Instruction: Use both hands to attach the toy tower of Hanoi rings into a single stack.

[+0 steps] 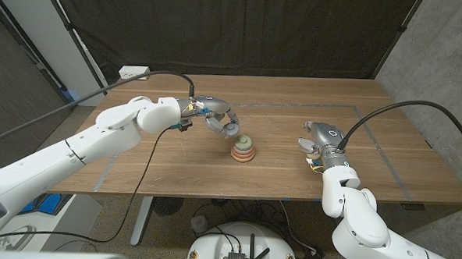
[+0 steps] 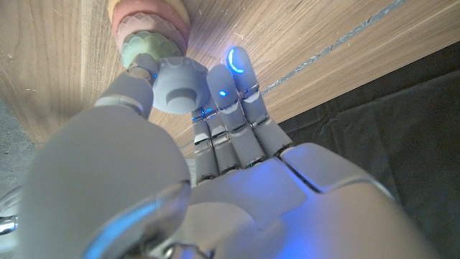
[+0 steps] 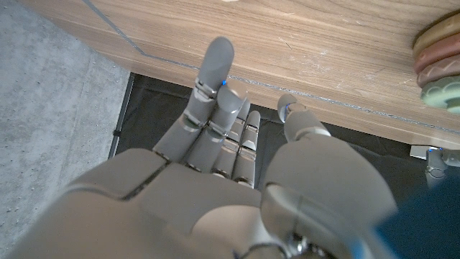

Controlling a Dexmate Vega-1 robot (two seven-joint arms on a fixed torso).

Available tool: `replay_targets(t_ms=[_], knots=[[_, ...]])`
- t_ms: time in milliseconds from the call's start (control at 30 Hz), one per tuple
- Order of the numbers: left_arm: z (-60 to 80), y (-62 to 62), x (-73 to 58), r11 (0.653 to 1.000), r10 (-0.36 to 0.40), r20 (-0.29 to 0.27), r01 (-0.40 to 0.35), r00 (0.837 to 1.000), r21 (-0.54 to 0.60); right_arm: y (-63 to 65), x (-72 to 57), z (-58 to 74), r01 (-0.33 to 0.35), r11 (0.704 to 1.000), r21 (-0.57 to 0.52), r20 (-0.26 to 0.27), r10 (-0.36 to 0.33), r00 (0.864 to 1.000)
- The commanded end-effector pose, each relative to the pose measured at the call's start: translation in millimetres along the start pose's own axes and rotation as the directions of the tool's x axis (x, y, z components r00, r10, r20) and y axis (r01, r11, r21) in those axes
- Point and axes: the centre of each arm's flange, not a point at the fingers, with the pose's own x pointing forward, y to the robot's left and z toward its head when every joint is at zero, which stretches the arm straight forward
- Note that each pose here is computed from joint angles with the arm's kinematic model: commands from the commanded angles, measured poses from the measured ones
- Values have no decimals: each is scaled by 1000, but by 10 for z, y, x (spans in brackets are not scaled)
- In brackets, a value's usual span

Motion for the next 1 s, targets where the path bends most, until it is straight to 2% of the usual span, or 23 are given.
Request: replay_targets(t_ms=[33,1000], knots=[[91,8,166,1000,-22,41,21,999,13,-5,-11,0,0,1000,0,-3,0,1000],[198,-30,371,995,-80,69,75,994,65,52,-23,-38,-2,1000,20,-20,3,1000]])
